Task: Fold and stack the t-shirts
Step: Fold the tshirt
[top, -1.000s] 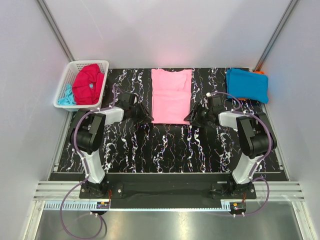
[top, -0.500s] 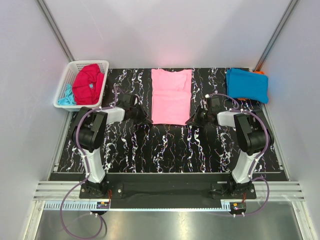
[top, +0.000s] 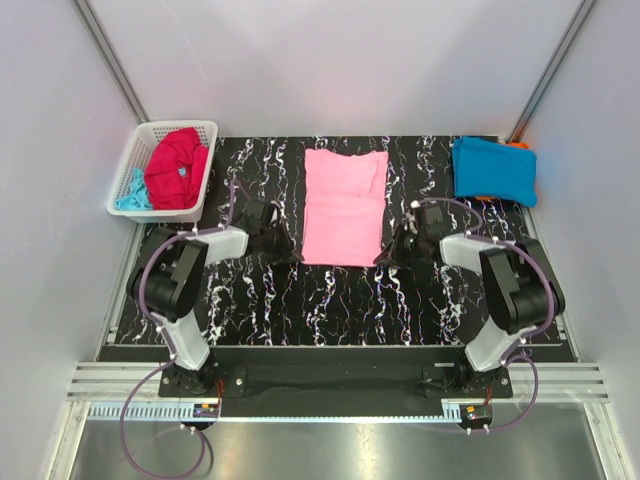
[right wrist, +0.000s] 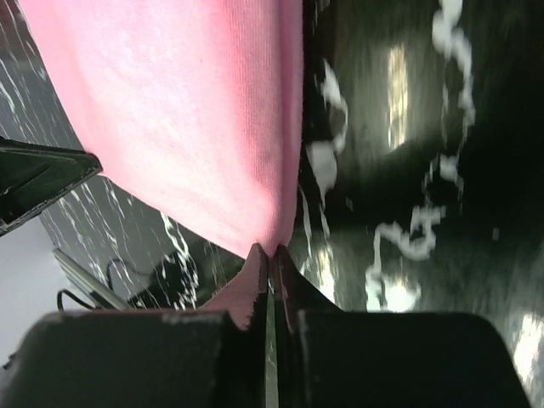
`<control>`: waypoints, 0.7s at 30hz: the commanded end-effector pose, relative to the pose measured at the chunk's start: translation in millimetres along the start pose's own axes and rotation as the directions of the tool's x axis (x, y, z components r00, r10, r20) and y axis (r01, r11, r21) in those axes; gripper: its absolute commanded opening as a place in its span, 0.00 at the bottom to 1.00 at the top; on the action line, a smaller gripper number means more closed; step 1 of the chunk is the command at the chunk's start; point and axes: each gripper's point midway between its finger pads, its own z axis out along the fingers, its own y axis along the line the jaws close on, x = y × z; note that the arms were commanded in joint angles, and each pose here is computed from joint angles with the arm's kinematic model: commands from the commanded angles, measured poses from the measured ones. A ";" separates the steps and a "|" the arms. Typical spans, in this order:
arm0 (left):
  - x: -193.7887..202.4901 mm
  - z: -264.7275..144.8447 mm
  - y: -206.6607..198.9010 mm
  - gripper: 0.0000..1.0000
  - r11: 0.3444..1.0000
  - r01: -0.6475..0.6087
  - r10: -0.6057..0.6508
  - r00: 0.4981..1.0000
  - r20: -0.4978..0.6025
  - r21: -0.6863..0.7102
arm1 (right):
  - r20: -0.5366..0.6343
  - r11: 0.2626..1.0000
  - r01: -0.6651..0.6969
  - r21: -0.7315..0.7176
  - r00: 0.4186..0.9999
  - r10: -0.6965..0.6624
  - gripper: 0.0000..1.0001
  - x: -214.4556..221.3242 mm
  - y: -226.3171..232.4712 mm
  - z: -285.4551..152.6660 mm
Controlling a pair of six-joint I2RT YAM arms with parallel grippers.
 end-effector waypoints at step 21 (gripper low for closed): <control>116.8 -97.9 52.0 0.00 0.945 -0.135 0.192 0.967 0.169 -0.297 | 0.045 0.993 0.048 0.109 0.998 -0.053 0.00 106.7 -0.9 -91.8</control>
